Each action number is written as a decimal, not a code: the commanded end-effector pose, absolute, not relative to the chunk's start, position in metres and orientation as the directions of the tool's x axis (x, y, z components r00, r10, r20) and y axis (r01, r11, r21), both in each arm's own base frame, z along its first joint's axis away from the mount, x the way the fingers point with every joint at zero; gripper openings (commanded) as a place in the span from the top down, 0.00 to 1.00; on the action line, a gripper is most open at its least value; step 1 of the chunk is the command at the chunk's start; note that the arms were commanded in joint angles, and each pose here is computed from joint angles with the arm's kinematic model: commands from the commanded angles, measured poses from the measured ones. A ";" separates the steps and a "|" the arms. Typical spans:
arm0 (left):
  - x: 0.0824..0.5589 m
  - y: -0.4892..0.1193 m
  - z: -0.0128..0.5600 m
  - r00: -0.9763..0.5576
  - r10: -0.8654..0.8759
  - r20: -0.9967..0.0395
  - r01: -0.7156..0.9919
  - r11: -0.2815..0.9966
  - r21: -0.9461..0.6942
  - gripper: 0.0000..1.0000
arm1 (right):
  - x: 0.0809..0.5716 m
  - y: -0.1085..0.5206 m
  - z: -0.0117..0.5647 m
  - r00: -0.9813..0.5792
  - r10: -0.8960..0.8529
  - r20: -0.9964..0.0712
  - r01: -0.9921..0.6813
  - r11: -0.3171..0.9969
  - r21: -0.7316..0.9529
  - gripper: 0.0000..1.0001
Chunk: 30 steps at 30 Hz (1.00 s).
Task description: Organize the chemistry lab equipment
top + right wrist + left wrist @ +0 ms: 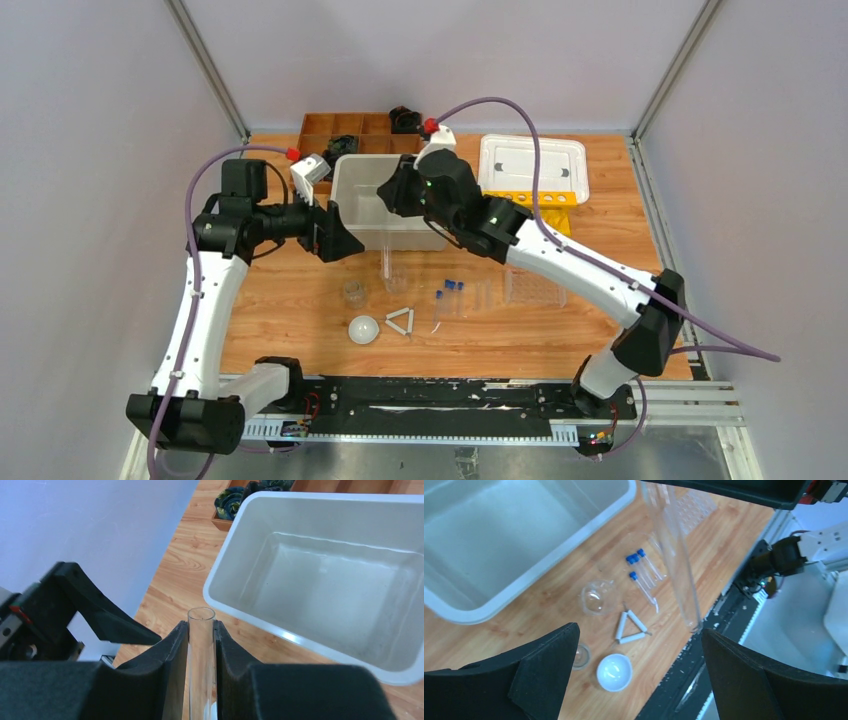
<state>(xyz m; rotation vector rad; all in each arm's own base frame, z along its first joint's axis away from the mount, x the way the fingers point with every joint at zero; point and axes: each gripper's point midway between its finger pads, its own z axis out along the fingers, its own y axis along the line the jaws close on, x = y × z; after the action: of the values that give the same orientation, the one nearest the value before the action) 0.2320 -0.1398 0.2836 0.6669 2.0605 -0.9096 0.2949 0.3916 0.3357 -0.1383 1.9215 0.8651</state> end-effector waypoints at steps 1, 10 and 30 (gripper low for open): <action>0.214 -0.156 0.286 -0.616 0.117 -0.779 0.710 0.512 -0.483 0.03 | 0.299 0.416 0.363 -0.443 0.301 -0.844 -0.470 0.724 0.505 1.00; 0.203 -0.161 0.276 -0.654 0.111 -0.749 0.696 0.476 -0.537 0.17 | 0.288 0.436 0.389 -0.404 0.367 -0.838 -0.499 0.680 0.538 1.00; 0.201 -0.166 0.275 -0.676 0.107 -0.729 0.695 0.421 -0.583 0.77 | 0.283 0.440 0.396 -0.393 0.436 -0.810 -0.493 0.643 0.586 1.00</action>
<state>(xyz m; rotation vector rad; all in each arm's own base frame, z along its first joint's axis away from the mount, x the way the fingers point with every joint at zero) 0.2060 -0.1629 0.2725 0.6553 2.0859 -1.2141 0.2887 0.4425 0.3763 -0.0995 1.7617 0.9576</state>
